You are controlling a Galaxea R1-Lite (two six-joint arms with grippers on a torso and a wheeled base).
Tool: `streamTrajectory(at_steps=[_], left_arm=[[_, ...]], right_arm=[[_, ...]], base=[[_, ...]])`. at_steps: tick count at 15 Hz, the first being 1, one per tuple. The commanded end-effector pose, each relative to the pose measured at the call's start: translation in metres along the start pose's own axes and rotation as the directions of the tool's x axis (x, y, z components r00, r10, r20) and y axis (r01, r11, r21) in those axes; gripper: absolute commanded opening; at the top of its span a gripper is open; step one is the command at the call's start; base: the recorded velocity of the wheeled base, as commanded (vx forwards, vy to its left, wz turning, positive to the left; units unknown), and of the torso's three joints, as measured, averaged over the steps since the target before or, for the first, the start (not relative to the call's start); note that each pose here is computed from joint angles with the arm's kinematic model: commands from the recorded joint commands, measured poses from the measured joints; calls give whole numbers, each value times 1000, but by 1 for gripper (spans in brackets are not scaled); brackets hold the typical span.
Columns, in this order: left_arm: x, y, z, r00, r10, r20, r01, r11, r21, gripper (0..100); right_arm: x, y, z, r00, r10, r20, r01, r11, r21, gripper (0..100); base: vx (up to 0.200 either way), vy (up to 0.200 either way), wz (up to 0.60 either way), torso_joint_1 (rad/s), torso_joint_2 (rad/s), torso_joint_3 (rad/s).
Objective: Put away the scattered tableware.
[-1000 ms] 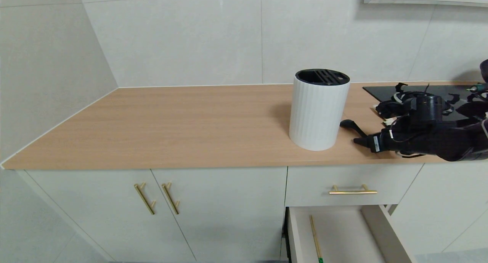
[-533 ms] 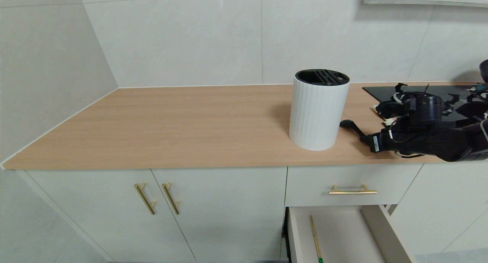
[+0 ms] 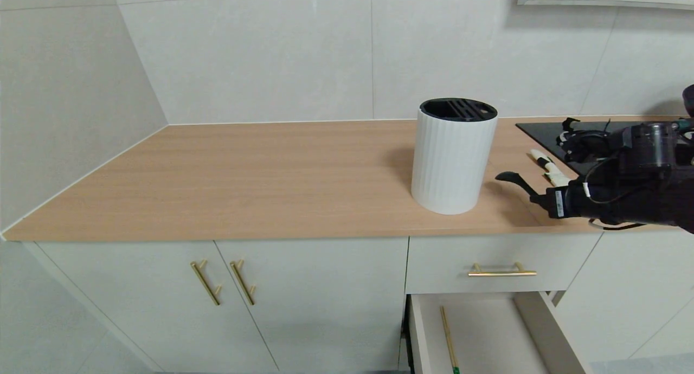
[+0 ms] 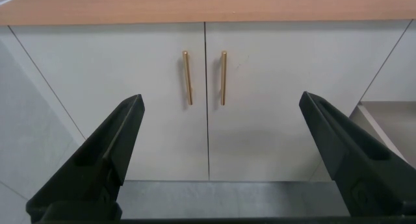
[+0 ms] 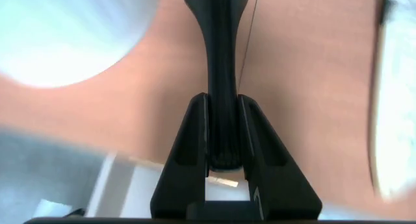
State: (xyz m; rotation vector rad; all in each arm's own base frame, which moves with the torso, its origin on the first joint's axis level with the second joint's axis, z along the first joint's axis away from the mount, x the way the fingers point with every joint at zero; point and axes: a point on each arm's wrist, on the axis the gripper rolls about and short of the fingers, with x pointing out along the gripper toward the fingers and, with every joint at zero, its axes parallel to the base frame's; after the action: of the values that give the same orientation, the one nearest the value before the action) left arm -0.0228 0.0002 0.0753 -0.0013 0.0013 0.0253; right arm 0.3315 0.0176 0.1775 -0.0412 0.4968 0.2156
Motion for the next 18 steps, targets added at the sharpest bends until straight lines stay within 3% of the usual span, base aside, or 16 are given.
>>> streamTrajectory(at_steps=[1, 5, 9, 14, 16, 18], left_arm=[[0, 0, 0, 1000, 1, 0, -1, 1000, 0, 100], [0, 0, 0, 1000, 1, 0, -1, 1000, 0, 100], [0, 0, 0, 1000, 1, 0, -1, 1000, -2, 100], [0, 0, 0, 1000, 1, 0, -1, 1000, 0, 100], [0, 0, 0, 1000, 1, 0, -1, 1000, 0, 100], [0, 0, 0, 1000, 1, 0, -1, 1000, 0, 100]], right_arm=[[-45, 8, -12, 1000, 1, 21, -1, 1000, 15, 0], [-82, 20, -52, 999, 26, -36, -27, 999, -21, 0], [-113, 60, -97, 967, 228, -114, -242, 962, -126, 0], [-74, 63, -137, 900, 235, -366, -294, 949, -112, 0], [-54, 61, -147, 880, 217, -423, -281, 955, -96, 0], [-37, 60, -153, 893, 166, -418, -232, 966, -112, 0]], base=[[0, 0, 0, 0, 0, 0], [0, 0, 0, 0, 0, 0], [0, 0, 0, 0, 0, 0], [0, 0, 0, 0, 0, 0], [0, 0, 0, 0, 0, 0], [0, 0, 0, 0, 0, 0]])
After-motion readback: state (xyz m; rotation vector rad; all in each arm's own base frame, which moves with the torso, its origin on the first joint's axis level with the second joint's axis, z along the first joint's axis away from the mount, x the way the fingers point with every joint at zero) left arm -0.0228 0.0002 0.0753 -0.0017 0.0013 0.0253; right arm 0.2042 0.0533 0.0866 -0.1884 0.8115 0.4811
